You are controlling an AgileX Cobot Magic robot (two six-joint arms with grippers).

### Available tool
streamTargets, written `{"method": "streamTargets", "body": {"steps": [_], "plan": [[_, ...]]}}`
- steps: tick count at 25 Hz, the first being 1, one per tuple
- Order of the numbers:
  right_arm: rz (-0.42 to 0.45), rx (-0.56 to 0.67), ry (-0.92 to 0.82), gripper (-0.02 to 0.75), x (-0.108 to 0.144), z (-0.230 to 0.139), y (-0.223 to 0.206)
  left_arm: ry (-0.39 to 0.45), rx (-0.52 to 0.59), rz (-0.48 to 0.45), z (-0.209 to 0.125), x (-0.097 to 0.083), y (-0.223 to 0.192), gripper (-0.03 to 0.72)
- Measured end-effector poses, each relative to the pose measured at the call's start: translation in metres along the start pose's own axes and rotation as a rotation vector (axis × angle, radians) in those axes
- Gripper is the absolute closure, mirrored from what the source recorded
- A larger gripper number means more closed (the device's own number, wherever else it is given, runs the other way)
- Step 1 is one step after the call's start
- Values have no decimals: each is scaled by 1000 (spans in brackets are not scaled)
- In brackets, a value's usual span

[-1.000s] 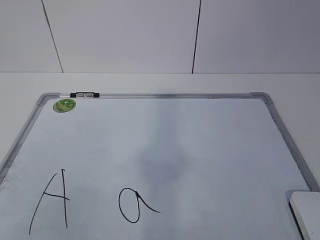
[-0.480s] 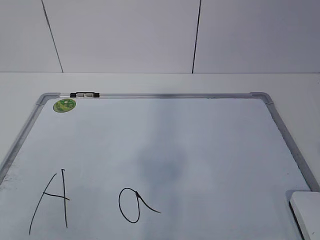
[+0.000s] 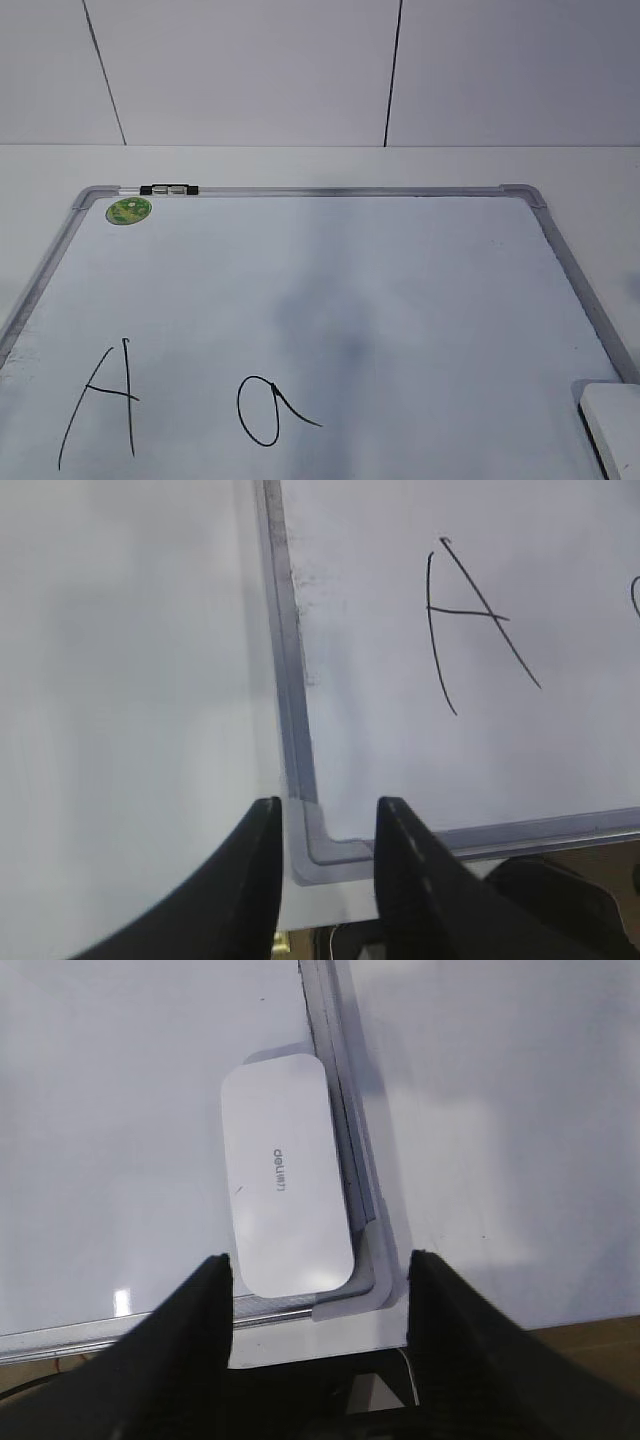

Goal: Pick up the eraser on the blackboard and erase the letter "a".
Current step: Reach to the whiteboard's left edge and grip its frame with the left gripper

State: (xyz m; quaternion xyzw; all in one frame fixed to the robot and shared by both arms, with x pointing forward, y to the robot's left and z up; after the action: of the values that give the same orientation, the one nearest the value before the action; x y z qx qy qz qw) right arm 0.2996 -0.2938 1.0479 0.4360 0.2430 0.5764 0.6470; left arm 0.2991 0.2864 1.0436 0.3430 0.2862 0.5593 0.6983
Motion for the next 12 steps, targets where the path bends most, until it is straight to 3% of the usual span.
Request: {"method": "streamTargets", "body": {"steps": [12], "plan": [[-3,95,4,305,3,9,-13,22,286,-16,81,11,-49,449]]}}
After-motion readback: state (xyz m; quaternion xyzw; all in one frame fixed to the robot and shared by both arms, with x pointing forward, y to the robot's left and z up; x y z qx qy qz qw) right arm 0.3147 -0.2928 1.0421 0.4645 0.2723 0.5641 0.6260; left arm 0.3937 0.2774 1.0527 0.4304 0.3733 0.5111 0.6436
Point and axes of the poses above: a point on each arm's last joint axis where the gripper is mounted, y pointing back along that axis away from the gripper, x along the wrist's bending axis when the last joint is at zero, z = x × y, the point moved 2 cm from there along -y, pointing out along that axis toward the gripper, and after that the axes turned 7 degrees about -y, right-handed, at the moved point
